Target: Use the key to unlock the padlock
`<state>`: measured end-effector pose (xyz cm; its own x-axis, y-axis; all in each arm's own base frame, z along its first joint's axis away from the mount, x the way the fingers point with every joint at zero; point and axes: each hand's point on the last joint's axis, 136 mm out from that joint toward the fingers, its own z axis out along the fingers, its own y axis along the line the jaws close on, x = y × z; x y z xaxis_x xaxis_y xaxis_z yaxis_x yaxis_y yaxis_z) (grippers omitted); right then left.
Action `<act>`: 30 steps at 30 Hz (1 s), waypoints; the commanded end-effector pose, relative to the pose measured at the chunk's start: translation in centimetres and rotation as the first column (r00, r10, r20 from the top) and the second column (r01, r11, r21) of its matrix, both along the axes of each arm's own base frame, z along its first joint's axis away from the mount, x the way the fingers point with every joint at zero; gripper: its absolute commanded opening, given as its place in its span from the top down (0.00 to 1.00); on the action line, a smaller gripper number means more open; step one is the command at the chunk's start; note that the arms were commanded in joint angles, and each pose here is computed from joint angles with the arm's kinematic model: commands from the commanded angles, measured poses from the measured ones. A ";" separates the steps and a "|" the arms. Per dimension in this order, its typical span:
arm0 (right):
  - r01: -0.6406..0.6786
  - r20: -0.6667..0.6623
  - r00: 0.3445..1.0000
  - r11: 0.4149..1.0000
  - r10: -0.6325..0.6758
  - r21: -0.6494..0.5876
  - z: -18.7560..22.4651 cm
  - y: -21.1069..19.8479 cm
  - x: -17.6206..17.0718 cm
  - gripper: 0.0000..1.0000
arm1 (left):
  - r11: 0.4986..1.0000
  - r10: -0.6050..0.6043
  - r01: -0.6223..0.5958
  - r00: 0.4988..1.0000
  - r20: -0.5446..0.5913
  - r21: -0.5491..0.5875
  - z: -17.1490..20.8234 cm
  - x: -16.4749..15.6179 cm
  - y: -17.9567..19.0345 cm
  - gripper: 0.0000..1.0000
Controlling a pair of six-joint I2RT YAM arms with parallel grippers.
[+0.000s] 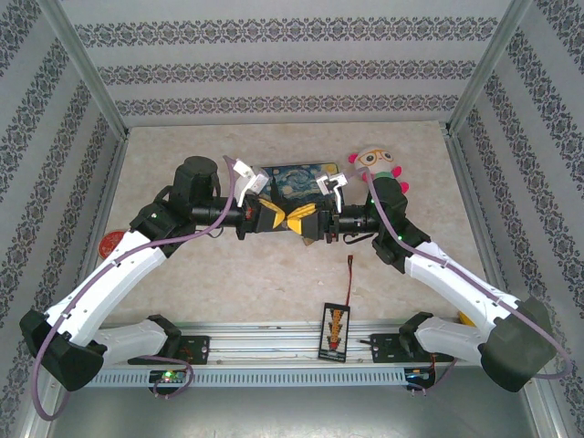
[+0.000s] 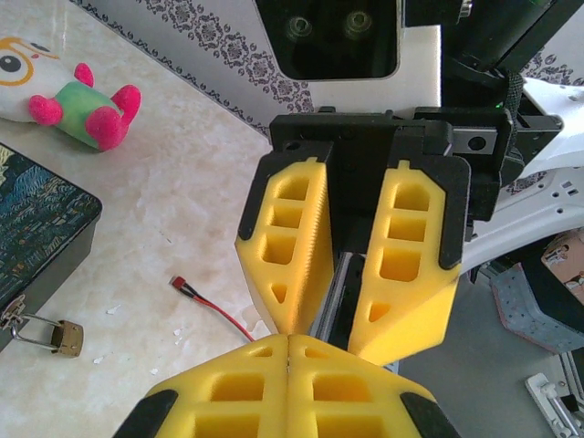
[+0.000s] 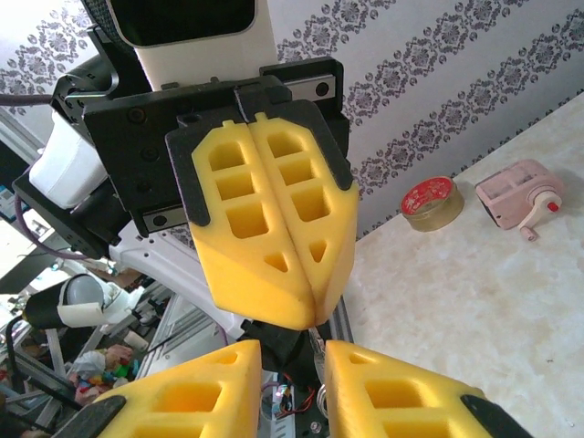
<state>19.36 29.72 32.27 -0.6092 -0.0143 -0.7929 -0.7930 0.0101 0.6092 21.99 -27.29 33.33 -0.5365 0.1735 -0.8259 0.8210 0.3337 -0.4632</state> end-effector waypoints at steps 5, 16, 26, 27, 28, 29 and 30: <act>0.013 0.047 0.999 1.000 -0.013 0.017 0.8 0.1 0.3 0.70 | 0.999 -0.022 0.024 0.999 0.046 -0.032 1.4 -0.9 0.3 1.00; 0.057 0.043 0.997 0.998 -0.058 0.015 0.5 -0.3 1.0 0.69 | 0.999 -0.022 0.024 0.999 0.048 -0.039 1.5 -1.0 0.4 1.00; -0.020 0.044 0.999 1.000 0.019 0.022 0.9 0.9 -0.3 0.68 | 0.998 -0.013 0.015 0.999 0.050 -0.056 1.6 -0.5 0.1 1.00; -0.017 0.042 0.999 1.000 0.017 0.021 0.8 0.9 -0.2 0.67 | 0.998 -0.012 0.015 0.999 0.050 -0.058 1.6 -0.5 0.1 1.00; -0.020 0.039 0.999 1.000 0.020 0.018 0.7 0.9 -0.2 0.67 | 0.998 -0.010 0.013 0.999 0.052 -0.059 1.6 -0.5 0.1 1.00; -0.019 0.037 0.999 1.000 0.019 0.017 0.6 0.9 -0.2 0.67 | 0.998 -0.008 0.012 0.999 0.053 -0.062 1.7 -0.5 0.1 1.00; -0.022 0.036 0.999 1.000 0.021 0.016 0.6 1.0 -0.2 0.67 | 0.998 -0.007 0.010 0.999 0.053 -0.063 1.8 -0.5 0.2 1.00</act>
<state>19.62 30.46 31.65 -0.6193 -0.0163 -0.7850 -0.7851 0.0237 0.6189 21.68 -27.21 33.95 -0.5174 0.1553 -0.8415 0.8324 0.3196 -0.4528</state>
